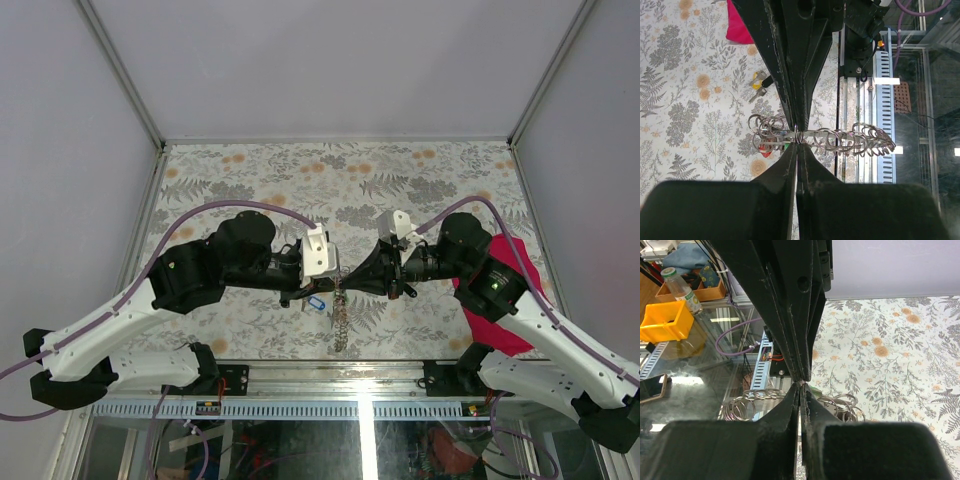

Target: Put the keys on the keyring

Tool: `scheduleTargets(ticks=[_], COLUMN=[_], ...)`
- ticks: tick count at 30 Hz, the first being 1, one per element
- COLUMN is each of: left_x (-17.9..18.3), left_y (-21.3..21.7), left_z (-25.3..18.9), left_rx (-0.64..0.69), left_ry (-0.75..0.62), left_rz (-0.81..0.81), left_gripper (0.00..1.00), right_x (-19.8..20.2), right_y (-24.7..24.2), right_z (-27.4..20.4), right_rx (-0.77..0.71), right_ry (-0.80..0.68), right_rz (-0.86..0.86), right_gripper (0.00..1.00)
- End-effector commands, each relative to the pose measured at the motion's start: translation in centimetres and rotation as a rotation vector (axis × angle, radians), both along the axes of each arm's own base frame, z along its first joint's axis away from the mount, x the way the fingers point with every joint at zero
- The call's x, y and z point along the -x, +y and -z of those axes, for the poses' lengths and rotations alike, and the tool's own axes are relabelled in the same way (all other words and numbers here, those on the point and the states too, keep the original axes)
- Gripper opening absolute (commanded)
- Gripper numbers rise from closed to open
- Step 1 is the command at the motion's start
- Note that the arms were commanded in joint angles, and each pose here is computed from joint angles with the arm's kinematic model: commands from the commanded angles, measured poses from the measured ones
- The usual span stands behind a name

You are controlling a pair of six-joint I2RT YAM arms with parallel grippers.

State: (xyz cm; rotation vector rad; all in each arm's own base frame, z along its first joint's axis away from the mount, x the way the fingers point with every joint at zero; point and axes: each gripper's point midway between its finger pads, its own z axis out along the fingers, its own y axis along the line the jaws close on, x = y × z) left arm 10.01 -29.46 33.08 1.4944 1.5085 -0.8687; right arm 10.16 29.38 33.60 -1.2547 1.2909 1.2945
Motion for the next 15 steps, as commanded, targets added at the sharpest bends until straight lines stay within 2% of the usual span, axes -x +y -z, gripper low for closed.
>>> scheduleTargets(ticks=[1,7,15], left_x=[-0.2,-0.1,0.1], left_y=[-0.9,-0.7,-0.6], left_z=[-0.9,-1.0,-2.3], left_rx=[0.049,0.074,0.170], left_ry=[-0.016,-0.004,0.002], left_rz=[0.005,-0.012,-0.035], left_gripper=[0.00,0.00,0.00], right_x=[0.4,0.7,1.1], right_y=[-0.5,-1.0,-1.5], right_z=[-5.0,-6.6,-9.1], right_rx=[-0.138,-0.199,-0.309], right_ry=[-0.112,-0.123,-0.123], right_rz=[0.013,0.026,0.044], right_gripper=[0.00,0.00,0.00])
